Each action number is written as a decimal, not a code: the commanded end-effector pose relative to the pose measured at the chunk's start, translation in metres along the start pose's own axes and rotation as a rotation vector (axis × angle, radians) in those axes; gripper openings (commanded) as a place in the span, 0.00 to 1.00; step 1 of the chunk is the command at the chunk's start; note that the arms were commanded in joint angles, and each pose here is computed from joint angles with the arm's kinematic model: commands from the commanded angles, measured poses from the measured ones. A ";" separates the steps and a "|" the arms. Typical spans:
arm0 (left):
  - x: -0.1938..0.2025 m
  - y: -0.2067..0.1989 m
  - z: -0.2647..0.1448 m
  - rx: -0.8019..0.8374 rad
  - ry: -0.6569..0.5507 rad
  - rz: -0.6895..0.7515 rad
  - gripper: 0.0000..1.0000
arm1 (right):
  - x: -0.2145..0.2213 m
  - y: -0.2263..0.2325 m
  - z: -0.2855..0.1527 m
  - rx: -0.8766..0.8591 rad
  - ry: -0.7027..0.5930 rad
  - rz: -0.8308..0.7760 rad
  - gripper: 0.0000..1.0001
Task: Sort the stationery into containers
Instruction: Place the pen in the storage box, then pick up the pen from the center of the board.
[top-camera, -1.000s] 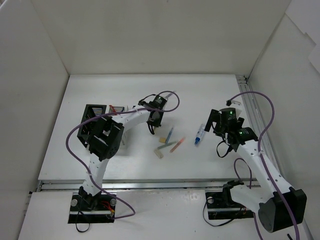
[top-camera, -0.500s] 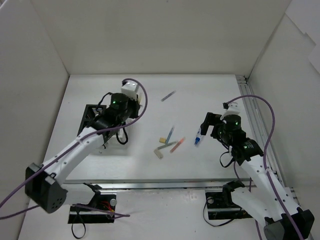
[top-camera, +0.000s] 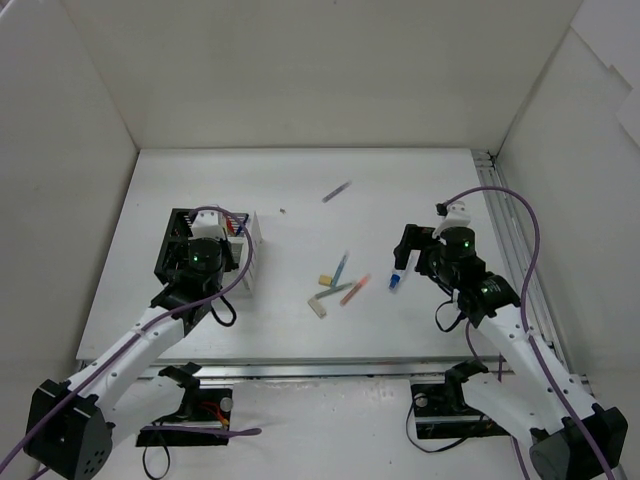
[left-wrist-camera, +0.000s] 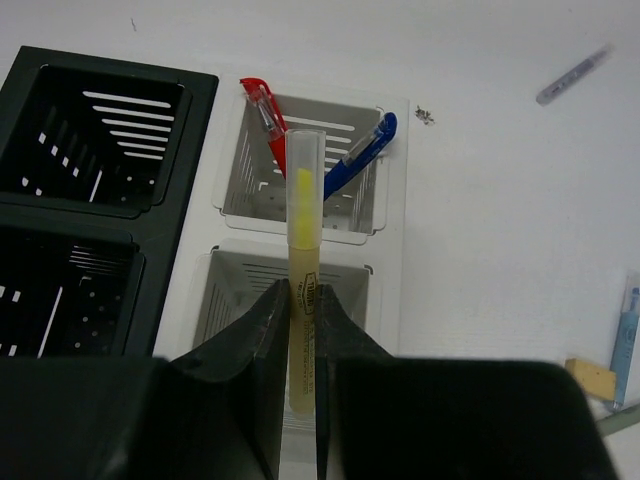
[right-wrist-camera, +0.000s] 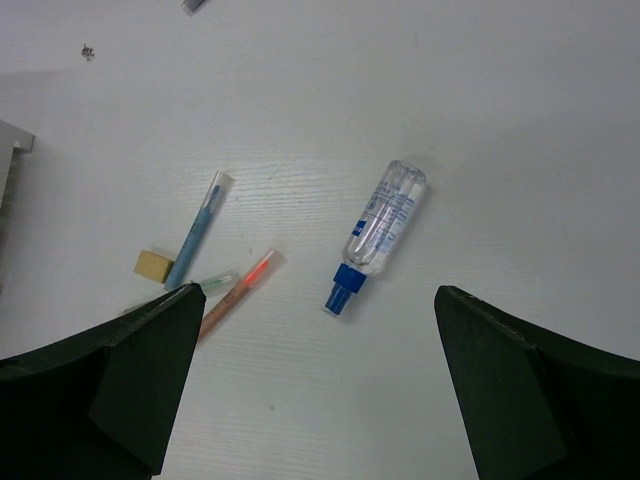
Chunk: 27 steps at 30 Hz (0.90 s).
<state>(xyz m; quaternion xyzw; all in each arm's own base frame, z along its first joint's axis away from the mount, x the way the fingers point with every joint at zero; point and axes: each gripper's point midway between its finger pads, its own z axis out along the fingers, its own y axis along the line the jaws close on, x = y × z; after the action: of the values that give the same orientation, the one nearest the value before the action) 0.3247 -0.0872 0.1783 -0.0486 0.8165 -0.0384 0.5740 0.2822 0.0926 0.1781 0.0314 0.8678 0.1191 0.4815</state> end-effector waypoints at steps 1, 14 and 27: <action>-0.042 0.003 -0.001 -0.024 -0.162 -0.108 0.00 | -0.018 0.008 0.003 -0.027 -0.070 -0.006 0.98; -0.031 0.000 0.001 -0.002 -0.091 -0.117 0.36 | -0.015 0.011 0.004 -0.032 -0.061 -0.008 0.98; -0.035 -0.105 -0.031 0.488 0.029 0.221 1.00 | -0.014 0.009 0.025 0.057 0.017 0.038 0.98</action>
<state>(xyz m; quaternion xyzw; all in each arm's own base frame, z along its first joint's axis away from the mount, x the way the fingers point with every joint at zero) 0.3151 -0.1400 0.2095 0.0557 0.8163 -0.1256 0.5610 0.2910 0.1046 0.1500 0.0277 0.8924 0.1083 0.4372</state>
